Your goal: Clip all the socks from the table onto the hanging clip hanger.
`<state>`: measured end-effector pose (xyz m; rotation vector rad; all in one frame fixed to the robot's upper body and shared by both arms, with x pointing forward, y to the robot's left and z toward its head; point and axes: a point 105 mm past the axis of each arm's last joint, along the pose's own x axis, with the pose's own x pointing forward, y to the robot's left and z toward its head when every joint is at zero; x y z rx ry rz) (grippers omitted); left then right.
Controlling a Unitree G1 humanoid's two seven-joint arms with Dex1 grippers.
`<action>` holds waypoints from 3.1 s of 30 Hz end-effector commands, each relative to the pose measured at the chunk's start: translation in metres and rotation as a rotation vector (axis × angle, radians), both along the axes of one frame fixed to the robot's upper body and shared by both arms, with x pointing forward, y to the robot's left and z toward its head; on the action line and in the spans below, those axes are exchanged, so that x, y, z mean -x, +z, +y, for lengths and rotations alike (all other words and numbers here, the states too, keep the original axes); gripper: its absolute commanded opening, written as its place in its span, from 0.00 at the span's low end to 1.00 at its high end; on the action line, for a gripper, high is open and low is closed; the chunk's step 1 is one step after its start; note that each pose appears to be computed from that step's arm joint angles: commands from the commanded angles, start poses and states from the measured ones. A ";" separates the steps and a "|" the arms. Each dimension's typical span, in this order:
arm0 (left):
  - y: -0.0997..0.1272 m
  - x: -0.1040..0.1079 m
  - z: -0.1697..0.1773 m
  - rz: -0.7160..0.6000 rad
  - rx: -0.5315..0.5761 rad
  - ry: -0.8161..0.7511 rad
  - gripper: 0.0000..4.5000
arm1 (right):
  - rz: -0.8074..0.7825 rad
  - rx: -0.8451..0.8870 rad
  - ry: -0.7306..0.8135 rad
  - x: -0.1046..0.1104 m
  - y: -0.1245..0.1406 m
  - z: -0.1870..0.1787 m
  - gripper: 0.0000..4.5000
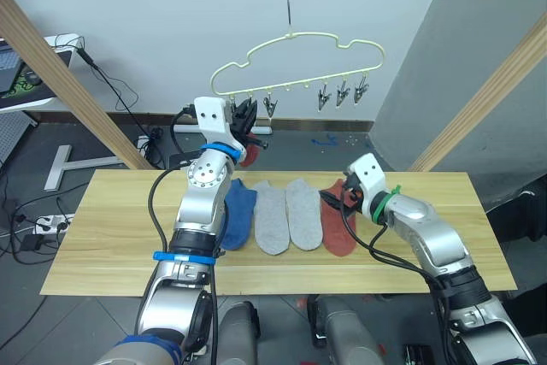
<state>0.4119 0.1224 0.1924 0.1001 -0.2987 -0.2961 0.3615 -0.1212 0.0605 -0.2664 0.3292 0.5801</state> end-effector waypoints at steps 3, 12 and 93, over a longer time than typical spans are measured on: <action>-0.002 0.004 -0.001 0.010 0.006 -0.002 0.01 | 0.036 -0.006 -0.083 -0.010 -0.022 -0.005 1.00; -0.001 0.003 0.003 0.010 0.002 0.004 0.01 | 0.130 -0.016 -0.093 -0.005 -0.057 0.001 1.00; 0.012 0.044 -0.006 0.384 0.614 -0.424 0.69 | -0.441 -0.128 0.429 0.017 0.110 0.113 0.00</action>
